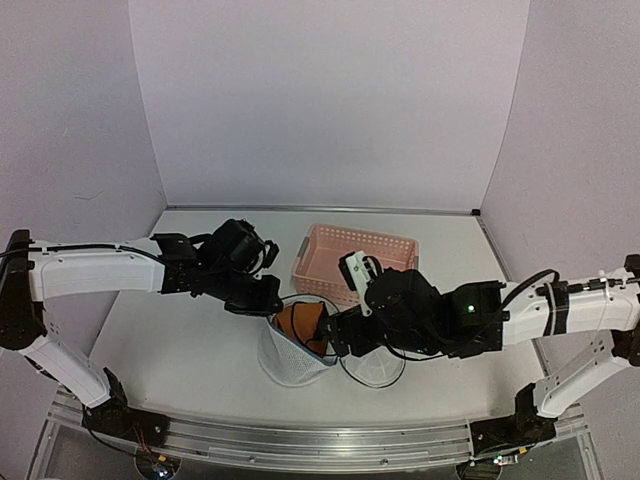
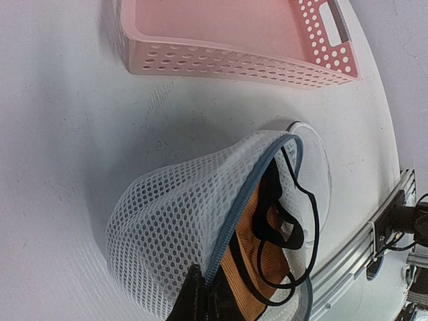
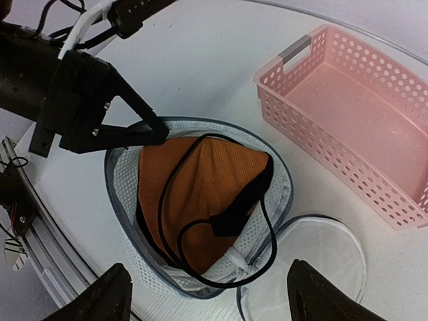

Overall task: Unzip the laundry bag and remove the bra
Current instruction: Pick up the bra from the laundry bag, then place the bra in the bin.

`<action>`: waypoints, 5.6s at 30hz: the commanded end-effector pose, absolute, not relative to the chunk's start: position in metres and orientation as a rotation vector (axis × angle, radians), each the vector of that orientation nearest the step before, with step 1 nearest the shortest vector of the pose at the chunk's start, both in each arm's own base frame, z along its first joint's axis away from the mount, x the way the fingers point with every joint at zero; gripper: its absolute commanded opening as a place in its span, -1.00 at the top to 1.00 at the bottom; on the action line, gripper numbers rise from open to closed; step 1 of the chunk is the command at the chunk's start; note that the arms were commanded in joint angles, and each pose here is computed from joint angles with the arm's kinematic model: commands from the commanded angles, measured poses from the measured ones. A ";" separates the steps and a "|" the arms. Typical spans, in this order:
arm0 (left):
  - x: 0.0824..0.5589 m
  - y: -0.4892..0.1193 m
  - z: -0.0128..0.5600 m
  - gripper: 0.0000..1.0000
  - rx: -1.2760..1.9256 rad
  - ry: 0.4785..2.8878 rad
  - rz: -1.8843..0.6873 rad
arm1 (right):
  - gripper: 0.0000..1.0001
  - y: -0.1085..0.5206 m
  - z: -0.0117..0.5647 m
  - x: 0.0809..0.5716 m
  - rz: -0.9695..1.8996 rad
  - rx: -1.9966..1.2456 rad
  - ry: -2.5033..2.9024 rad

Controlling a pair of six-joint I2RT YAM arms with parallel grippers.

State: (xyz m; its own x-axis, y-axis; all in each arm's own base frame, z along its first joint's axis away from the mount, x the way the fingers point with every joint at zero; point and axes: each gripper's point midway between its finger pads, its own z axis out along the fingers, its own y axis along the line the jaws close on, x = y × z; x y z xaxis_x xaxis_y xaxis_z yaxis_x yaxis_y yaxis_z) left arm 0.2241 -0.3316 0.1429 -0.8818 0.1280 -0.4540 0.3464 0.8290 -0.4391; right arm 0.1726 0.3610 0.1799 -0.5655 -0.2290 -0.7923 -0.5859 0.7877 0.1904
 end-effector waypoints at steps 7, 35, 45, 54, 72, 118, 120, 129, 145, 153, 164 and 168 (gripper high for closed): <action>0.224 -0.340 0.171 1.00 0.392 2.498 -0.794 | -0.64 0.425 0.170 0.193 0.703 -0.618 2.253; 0.218 -0.346 0.172 1.00 0.394 2.498 -0.831 | 0.36 0.455 0.109 0.223 0.611 -0.570 2.308; 0.229 -0.332 0.174 1.00 0.293 2.467 -0.755 | 1.00 0.431 0.131 0.219 0.628 -0.541 2.257; 0.233 -0.327 0.166 1.00 0.252 2.480 -0.718 | 1.00 0.393 0.158 0.209 0.697 -0.457 2.181; 0.232 -0.334 0.155 1.00 0.285 2.511 -0.718 | 1.00 0.348 0.301 0.218 0.847 -0.248 1.789; 0.218 -0.315 0.159 1.00 0.321 2.482 -0.726 | 1.00 0.353 0.154 0.425 -0.418 -0.888 1.947; 0.217 -0.314 0.159 1.00 0.322 2.482 -0.725 | 1.00 0.349 0.155 0.436 -0.452 -0.862 1.948; 0.218 -0.314 0.161 1.00 0.317 2.476 -0.727 | 1.00 0.335 0.158 0.461 -0.524 -0.777 1.950; 0.219 -0.318 0.161 1.00 0.321 2.481 -0.735 | 0.63 0.375 0.087 0.435 -0.244 -1.095 2.062; 0.219 -0.318 0.161 1.00 0.319 2.483 -0.736 | 0.00 0.373 0.103 0.438 -0.219 -1.053 2.054; 0.222 -0.319 0.162 1.00 0.320 2.474 -0.726 | -0.34 0.357 0.165 0.419 -0.158 -1.014 2.005; 0.223 -0.320 0.162 1.00 0.321 2.476 -0.720 | -0.39 0.348 0.185 0.402 -0.111 -1.027 2.005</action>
State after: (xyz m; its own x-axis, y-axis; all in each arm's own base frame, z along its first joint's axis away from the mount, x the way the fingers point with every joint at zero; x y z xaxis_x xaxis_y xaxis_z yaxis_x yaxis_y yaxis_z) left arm 0.2136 -0.3110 0.1423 -0.8595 0.0906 -0.5030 0.3332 0.8456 -0.4171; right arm 0.4148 0.3530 0.1309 -0.3267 -0.7527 -0.5716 -0.6274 0.6250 -0.4645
